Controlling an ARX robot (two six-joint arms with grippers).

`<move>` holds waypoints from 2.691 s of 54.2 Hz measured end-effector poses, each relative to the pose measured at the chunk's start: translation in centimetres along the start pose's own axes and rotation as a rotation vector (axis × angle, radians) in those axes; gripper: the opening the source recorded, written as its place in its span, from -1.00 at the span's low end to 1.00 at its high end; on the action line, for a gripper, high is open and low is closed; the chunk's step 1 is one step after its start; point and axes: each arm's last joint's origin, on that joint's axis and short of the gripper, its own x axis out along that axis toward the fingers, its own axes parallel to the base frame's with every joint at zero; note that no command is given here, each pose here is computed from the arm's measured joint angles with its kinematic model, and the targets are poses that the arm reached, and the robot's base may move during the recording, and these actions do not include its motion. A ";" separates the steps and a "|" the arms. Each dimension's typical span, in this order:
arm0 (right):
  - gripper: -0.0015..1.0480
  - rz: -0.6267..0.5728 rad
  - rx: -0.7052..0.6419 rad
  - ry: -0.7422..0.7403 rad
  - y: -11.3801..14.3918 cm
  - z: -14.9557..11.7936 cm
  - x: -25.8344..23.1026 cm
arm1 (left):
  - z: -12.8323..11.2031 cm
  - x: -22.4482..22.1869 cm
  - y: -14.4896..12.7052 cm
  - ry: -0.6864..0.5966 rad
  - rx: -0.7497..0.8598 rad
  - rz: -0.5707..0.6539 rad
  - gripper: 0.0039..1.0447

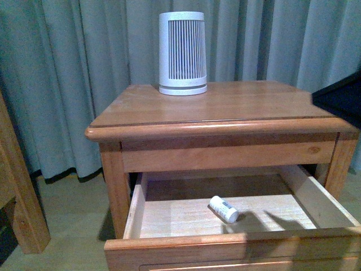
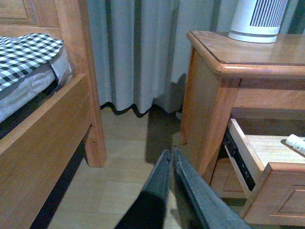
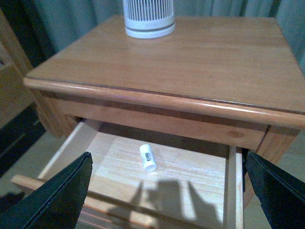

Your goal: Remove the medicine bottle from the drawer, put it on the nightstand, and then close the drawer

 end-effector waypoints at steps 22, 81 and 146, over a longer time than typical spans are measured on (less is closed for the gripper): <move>0.87 -0.023 -0.149 0.330 3.4 -8.1 15.0 | 0.0 0.0 0.0 0.000 0.000 0.000 0.63; 0.87 0.036 -0.187 0.359 6.5 -14.5 21.9 | 0.0 0.0 0.0 0.000 0.002 0.000 0.88; -0.42 0.334 -0.051 0.213 11.0 -4.5 13.0 | 0.0 0.0 0.0 0.000 0.002 0.000 0.88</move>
